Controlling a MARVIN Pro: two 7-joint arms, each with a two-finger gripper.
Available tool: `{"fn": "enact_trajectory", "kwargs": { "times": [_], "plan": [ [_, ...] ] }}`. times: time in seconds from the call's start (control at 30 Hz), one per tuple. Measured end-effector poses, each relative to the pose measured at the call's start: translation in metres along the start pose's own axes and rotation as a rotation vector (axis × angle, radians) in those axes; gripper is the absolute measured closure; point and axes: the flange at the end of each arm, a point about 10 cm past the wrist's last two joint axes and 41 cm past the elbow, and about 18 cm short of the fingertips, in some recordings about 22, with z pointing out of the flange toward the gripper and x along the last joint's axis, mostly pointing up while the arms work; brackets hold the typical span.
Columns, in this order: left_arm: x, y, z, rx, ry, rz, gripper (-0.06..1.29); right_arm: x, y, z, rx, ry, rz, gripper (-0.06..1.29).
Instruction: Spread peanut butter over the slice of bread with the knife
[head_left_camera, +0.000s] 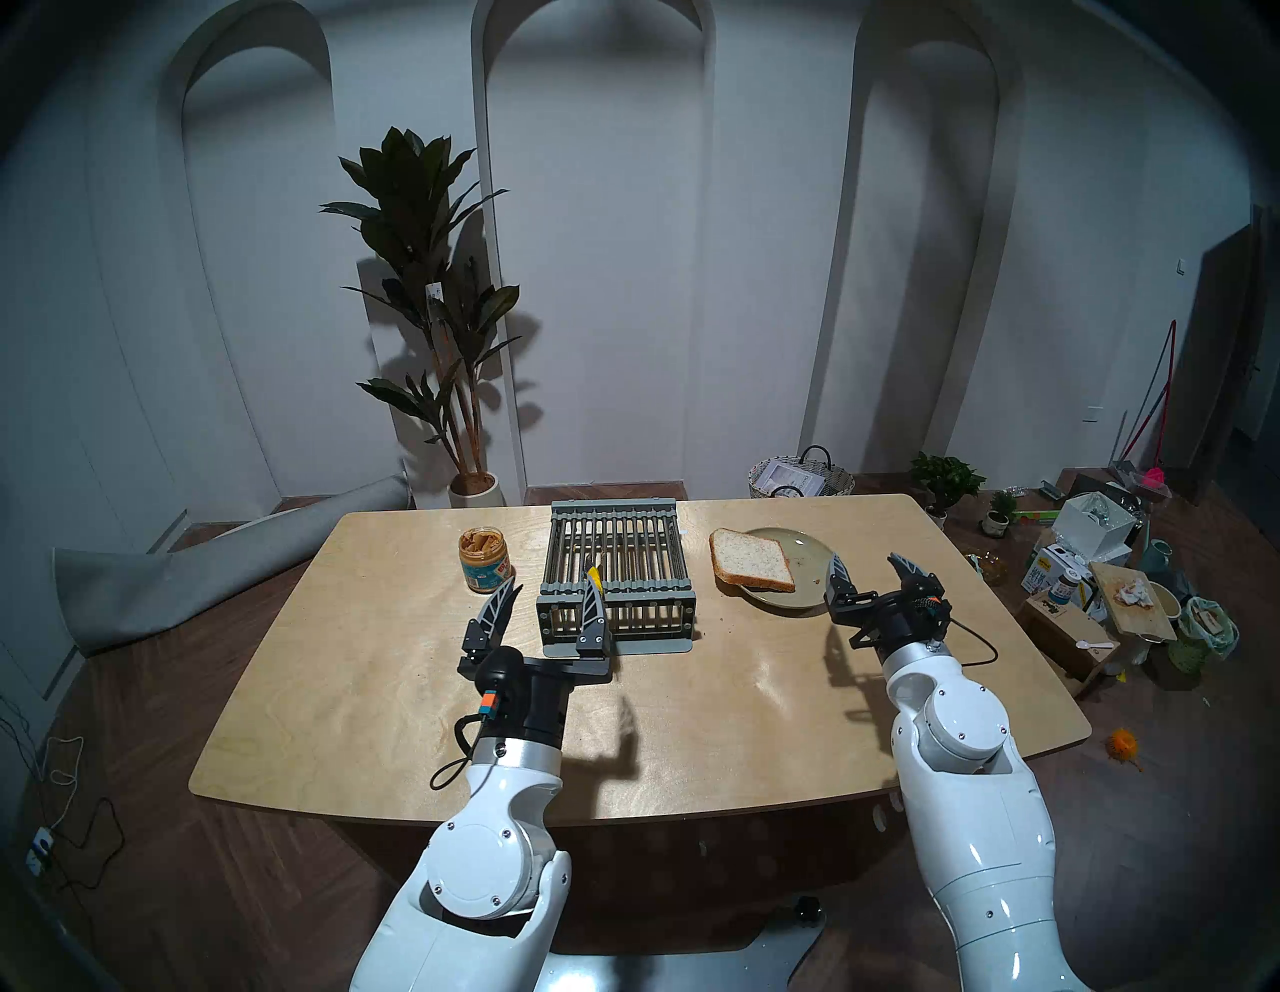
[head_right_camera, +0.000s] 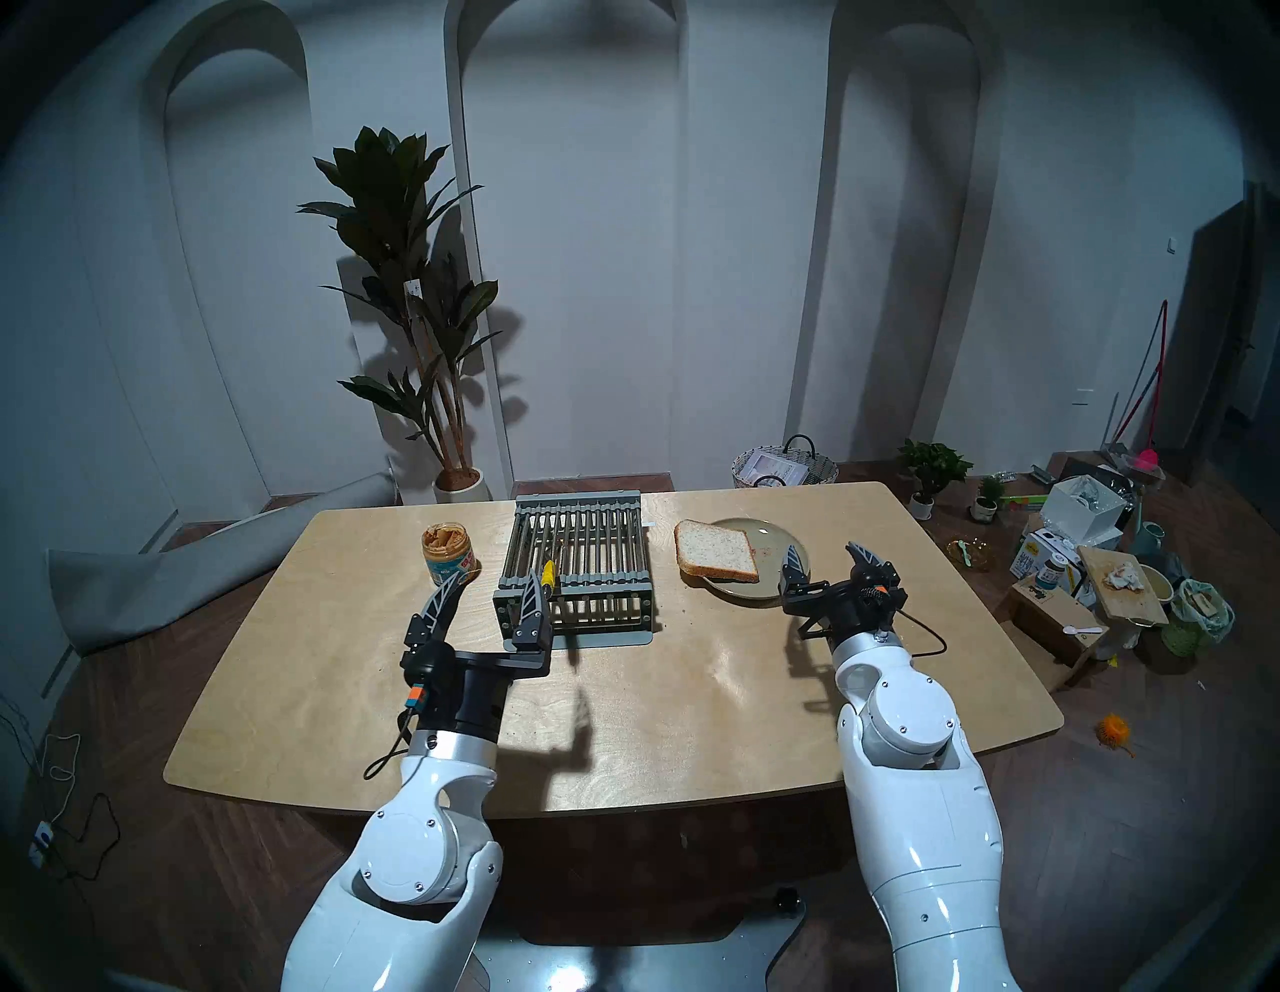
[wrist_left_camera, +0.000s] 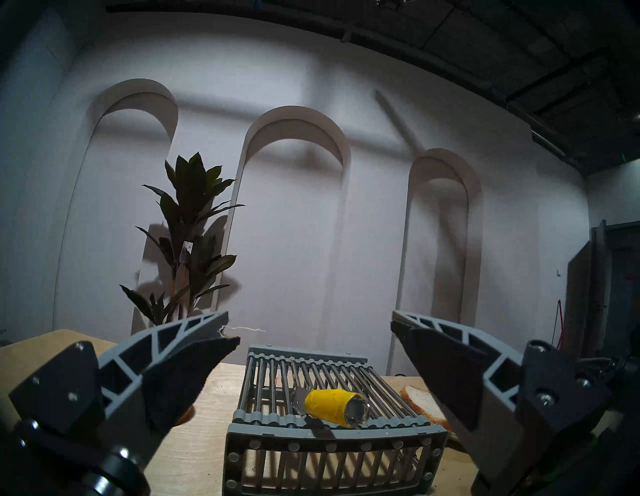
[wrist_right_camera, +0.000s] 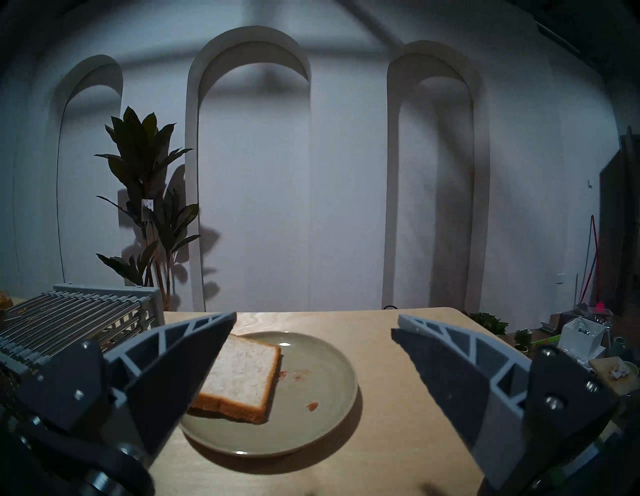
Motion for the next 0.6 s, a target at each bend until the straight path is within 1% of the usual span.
{"fn": "enact_trajectory", "kwargs": {
  "times": [0.1, 0.23, 0.4, 0.47, 0.6],
  "plan": [
    [-0.007, 0.006, 0.002, 0.004, -0.009, 0.017, -0.01, 0.005, 0.008, 0.005, -0.009, 0.014, 0.0, 0.0],
    [-0.016, 0.016, 0.007, 0.009, -0.015, 0.039, -0.01, 0.013, 0.025, 0.016, -0.032, 0.031, 0.001, 0.0],
    [-0.019, 0.025, 0.013, 0.012, -0.007, 0.05, -0.01, 0.016, 0.038, 0.026, -0.047, 0.035, 0.0, 0.0],
    [-0.019, 0.032, 0.018, 0.021, 0.005, 0.058, -0.01, 0.017, 0.047, 0.034, -0.054, 0.034, -0.002, 0.0],
    [-0.022, 0.037, 0.023, 0.038, 0.01, 0.066, -0.01, 0.018, 0.053, 0.04, -0.054, 0.034, -0.006, 0.0]
  ]
}}
